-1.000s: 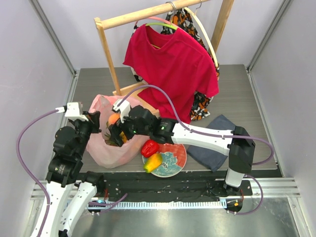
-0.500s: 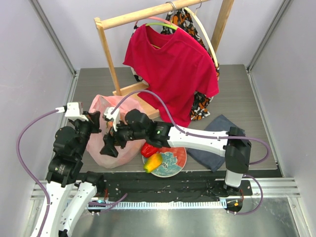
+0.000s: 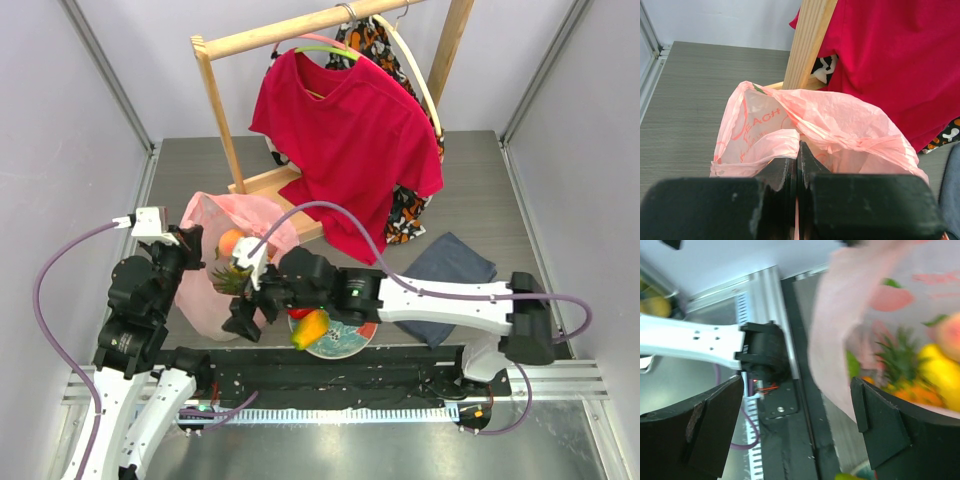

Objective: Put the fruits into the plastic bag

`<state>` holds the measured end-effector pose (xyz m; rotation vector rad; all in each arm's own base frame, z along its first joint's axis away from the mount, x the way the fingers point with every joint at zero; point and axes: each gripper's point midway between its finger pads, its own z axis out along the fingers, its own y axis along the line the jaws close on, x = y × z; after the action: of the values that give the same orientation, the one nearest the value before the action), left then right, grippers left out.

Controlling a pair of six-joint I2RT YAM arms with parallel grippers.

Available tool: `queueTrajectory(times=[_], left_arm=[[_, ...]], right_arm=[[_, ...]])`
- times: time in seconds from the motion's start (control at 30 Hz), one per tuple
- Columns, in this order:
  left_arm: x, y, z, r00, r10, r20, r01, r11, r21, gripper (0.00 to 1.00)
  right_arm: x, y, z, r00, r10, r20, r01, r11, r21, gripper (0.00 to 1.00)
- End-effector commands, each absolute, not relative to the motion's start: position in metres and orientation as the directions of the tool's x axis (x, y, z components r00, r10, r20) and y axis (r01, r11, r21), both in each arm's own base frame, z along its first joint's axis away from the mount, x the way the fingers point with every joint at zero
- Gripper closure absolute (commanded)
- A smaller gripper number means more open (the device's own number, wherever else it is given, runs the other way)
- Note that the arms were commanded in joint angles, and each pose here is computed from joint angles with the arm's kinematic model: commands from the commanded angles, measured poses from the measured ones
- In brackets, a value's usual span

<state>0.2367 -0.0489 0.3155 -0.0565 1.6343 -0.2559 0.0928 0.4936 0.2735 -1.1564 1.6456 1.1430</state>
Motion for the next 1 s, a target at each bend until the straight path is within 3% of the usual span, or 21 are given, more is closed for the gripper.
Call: queueTrajectory(times=[0.0,0.17,0.3,0.53,0.73,0.97], left_arm=[[0.240,-0.049,0.325,-0.047,-0.195,-0.980,0.125,0.972,-0.199,1.00],[0.241,-0.049,0.323,-0.053,-0.190,-0.980,0.120,0.973,-0.195,1.00],[0.241,-0.048,0.324,-0.052,-0.192,-0.980,0.116,0.974,-0.197,1.00],[0.242,-0.048,0.321,-0.063,-0.189,-0.980,0.114,0.974,-0.195,1.00],[0.242,-0.049,0.321,-0.064,-0.188,-0.980,0.115,0.974,-0.195,1.00],[0.242,-0.049,0.322,-0.063,-0.191,-0.980,0.120,0.973,-0.197,1.00]], right_arm=[[0.132,0.447,0.310,-0.240,-0.088,-0.967,-0.894,0.407,0.185,0.04],[0.167,0.388,0.305,-0.275,0.029,-0.961,-0.719,0.658,0.226,0.04],[0.183,0.340,0.254,-0.342,-0.005,-0.940,-0.542,0.818,0.193,0.04],[0.160,0.342,0.171,-0.523,-0.103,-0.846,-0.532,0.815,0.229,0.03],[0.142,0.357,0.145,-0.610,-0.080,-0.788,-0.536,0.775,0.336,0.02],[0.131,0.365,0.114,-0.642,-0.164,-0.749,-0.538,0.792,0.288,0.02]])
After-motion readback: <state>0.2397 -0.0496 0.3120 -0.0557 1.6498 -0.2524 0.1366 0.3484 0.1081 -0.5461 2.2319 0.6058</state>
